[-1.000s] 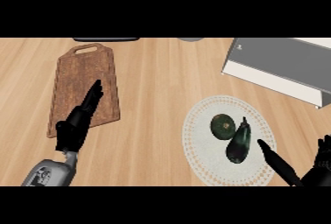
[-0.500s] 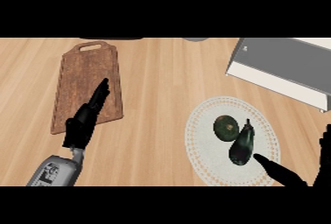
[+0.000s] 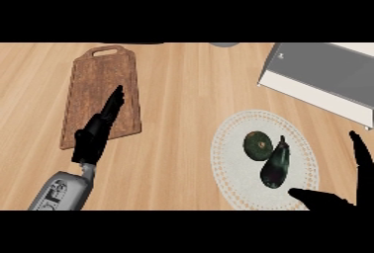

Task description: Pick the squash from the placemat and place it in the tiered shelf

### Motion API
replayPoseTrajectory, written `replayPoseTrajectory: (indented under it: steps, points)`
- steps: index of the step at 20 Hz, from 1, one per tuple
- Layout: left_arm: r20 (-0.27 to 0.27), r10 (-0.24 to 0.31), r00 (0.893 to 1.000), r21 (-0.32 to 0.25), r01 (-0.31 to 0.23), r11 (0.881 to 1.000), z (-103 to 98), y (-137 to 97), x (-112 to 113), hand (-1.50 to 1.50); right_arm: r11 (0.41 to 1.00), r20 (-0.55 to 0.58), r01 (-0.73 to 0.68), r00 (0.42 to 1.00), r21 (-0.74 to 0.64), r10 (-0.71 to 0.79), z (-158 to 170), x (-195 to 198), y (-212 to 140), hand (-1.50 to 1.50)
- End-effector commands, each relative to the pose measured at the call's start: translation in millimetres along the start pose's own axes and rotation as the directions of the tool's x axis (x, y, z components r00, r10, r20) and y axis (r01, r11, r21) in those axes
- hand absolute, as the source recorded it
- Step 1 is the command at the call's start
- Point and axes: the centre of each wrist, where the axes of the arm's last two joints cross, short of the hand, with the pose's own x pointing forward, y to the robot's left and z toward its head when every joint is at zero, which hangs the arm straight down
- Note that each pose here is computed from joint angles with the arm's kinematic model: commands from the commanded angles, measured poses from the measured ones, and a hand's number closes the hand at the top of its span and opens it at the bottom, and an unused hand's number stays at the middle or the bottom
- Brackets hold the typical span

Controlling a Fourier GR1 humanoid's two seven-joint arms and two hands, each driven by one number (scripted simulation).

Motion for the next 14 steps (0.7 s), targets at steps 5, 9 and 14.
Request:
replayPoseTrajectory:
  steps: [5,9,14]
  points:
    - [-0.027,0.014,1.0,-0.002,-0.014,1.0,4,2,-5,0.0,0.993,-0.096,-0.116,0.988,0.031,0.119,20,81,4,-1.5]
    - [-0.018,0.006,1.0,0.016,-0.006,1.0,2,15,0,0.0,0.994,-0.099,-0.112,0.989,0.001,0.111,17,102,11,-1.5]
    - [-0.014,0.012,1.0,0.02,-0.012,1.0,0,-1,-4,0.0,0.989,-0.087,-0.146,0.986,-0.012,0.144,28,107,30,-1.5]
